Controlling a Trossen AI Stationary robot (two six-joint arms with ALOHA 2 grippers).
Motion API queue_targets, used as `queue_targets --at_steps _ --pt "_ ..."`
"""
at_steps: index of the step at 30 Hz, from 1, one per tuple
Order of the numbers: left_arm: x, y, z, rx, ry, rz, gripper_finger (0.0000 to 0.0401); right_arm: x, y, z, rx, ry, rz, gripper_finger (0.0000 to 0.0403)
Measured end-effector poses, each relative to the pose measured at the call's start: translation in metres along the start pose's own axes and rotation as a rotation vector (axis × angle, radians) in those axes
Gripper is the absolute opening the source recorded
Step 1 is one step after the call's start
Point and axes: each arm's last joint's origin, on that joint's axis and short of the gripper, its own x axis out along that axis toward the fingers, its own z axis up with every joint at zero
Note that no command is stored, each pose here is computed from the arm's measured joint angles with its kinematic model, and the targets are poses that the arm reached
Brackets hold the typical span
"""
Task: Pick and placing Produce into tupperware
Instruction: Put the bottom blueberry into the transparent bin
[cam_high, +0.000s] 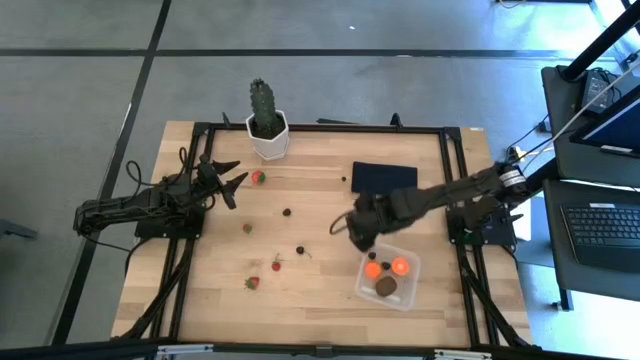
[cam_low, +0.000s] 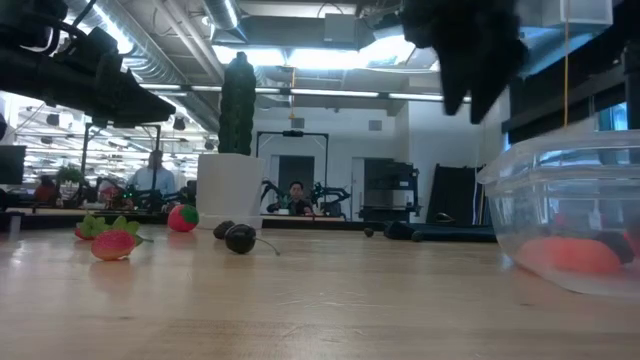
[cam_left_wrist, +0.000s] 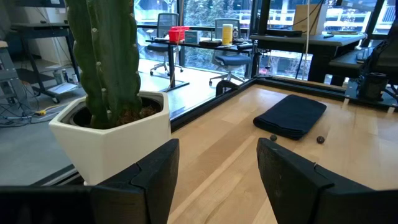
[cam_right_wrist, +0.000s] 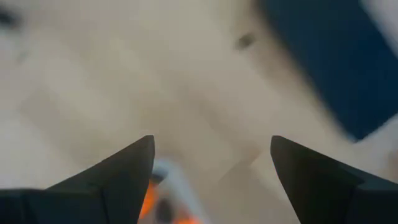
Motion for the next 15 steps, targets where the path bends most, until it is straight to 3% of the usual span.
queue_targets --at_steps 7,15 --pt "0.000 0.000 0.000 0.000 0.000 0.000 0.0208 0.025 -0.037 0.048 0.118 -0.011 -0.034 0.0322" --pt "0.000 0.000 0.000 0.000 0.000 0.000 0.0208 0.065 -0.068 0.077 0.183 0.002 0.075 0.0322"
